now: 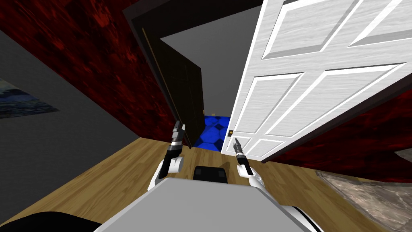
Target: Push the door open
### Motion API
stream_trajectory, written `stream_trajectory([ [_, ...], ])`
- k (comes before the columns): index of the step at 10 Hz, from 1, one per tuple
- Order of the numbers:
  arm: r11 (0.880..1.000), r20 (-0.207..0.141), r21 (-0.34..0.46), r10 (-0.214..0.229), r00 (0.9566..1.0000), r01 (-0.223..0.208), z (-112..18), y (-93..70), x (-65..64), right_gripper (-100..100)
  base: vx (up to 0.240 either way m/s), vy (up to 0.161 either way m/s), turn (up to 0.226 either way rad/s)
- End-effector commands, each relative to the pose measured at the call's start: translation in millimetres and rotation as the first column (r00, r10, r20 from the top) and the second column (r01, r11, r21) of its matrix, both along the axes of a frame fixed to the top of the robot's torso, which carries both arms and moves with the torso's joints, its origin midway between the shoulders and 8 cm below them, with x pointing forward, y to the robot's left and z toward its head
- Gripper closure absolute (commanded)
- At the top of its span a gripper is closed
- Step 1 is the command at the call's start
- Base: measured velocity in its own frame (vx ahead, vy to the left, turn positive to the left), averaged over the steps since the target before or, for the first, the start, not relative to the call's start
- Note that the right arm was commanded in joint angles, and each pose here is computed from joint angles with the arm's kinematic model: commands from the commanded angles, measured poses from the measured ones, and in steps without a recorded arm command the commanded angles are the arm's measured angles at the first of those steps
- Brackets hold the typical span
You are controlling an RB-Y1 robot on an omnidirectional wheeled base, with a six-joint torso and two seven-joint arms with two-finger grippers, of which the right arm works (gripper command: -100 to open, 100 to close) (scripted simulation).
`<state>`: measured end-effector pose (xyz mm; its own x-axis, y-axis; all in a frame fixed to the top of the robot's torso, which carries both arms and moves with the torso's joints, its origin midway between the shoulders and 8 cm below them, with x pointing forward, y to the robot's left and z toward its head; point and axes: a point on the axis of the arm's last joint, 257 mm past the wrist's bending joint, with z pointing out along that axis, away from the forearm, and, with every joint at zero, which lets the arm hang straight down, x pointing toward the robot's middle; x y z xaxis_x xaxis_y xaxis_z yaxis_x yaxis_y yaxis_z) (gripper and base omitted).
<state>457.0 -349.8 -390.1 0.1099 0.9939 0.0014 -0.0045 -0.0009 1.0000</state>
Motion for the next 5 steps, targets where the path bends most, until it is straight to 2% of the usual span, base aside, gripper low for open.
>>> stream_trajectory([
  [1,1.0,0.0,0.0,-0.003,1.0,0.003,0.1,-0.4,0.5,-100,0.209,-0.036,0.022],
  [5,1.0,-0.002,0.001,-0.015,0.9999,0.015,-0.9,-2.4,1.8,-100,0.181,-0.04,0.033],
])
